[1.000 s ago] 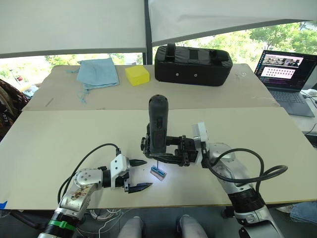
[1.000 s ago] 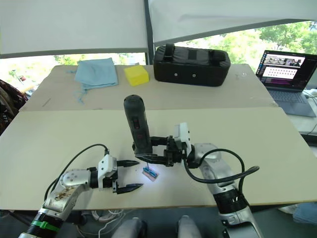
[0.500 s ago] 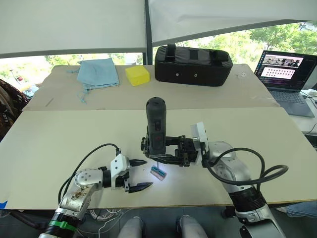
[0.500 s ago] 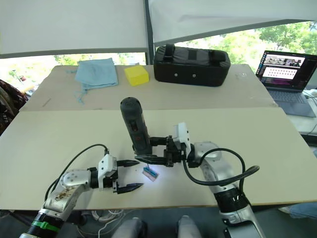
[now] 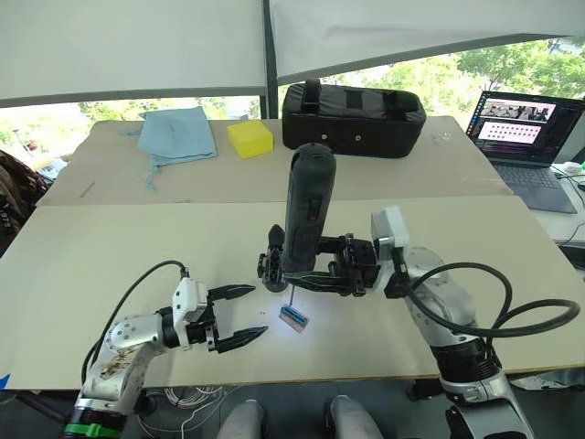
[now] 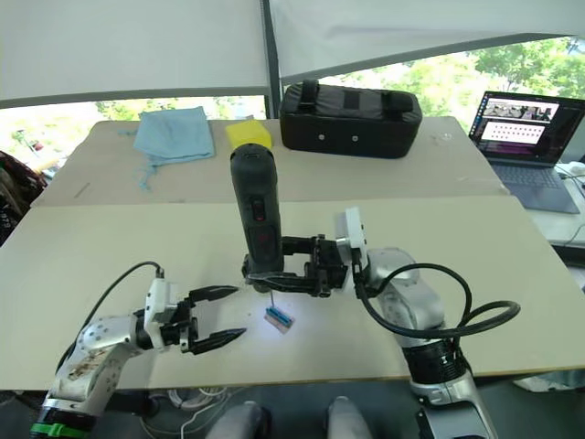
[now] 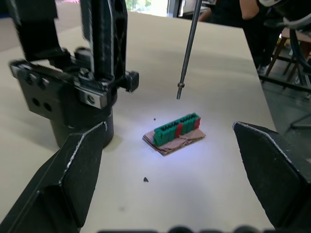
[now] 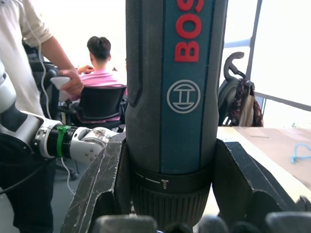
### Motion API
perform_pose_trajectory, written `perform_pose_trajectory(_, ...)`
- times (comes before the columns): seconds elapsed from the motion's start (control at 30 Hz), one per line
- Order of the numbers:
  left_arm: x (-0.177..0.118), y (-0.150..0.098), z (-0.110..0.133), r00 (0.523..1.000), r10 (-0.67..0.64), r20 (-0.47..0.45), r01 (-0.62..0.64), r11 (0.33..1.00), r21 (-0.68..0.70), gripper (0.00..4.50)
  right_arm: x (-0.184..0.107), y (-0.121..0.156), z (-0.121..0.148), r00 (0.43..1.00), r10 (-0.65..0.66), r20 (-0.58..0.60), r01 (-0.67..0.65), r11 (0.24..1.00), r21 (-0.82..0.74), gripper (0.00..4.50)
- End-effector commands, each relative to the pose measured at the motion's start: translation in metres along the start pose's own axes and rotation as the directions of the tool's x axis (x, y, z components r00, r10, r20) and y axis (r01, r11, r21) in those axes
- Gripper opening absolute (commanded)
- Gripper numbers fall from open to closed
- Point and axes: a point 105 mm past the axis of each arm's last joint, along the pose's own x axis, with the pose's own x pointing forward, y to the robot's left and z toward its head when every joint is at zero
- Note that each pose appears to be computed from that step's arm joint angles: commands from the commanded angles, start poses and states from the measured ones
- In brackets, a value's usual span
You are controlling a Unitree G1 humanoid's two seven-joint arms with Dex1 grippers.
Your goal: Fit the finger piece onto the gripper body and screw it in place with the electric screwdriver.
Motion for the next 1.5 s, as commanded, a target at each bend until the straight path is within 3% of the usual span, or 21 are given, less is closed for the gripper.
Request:
perform_pose_trajectory(0.03, -0.007, 0.004, 0.030, 0.996, 0.031, 0.083, -0.032, 0.999, 0.011, 4.42, 0.002, 0.003, 0.036, 0.996, 0.040, 0.075, -0.034, 0.996, -0.087, 1.90)
perform_pose_trajectory(0.23, -0.026, -0.001, 0.043, 0.999, 0.020, 0.030, -0.022, 0.999, 0.038, 4.42, 0.000, 0.002, 0.058, 0.994, 0.046, 0.097, -0.035, 0.993, -0.110, 1.90)
perform_pose_trajectory(0.37, -0.051, 0.005, 0.046, 0.994, 0.106, 0.004, -0.106, 0.994, 0.032, 4.42, -0.003, 0.001, 0.069, 0.994, 0.044, 0.100, -0.031, 0.992, -0.122, 1.90)
perform_pose_trajectory(0.67, -0.084, 0.011, 0.026, 0.969, 0.228, -0.098, -0.225, 0.973, 0.042, 4.42, -0.009, -0.004, 0.076, 0.996, 0.031, 0.080, -0.020, 0.991, -0.131, 1.90)
perform_pose_trajectory(0.77, -0.070, 0.022, 0.016, 0.959, 0.262, -0.107, -0.257, 0.965, 0.053, 4.42, -0.011, -0.005, 0.075, 0.997, 0.026, 0.077, -0.016, 0.992, -0.121, 1.90)
perform_pose_trajectory(1.17, 0.018, 0.038, -0.023, 0.962, 0.196, -0.190, -0.199, 0.980, 0.003, 4.42, -0.013, -0.011, 0.073, 0.998, 0.023, 0.063, -0.017, 0.994, -0.107, 1.90)
perform_pose_trajectory(1.5, 0.048, 0.050, -0.040, 0.960, 0.175, -0.218, -0.180, 0.984, -0.006, 4.42, -0.013, -0.014, 0.071, 0.999, 0.000, 0.052, 0.005, 0.995, -0.097, 1.90)
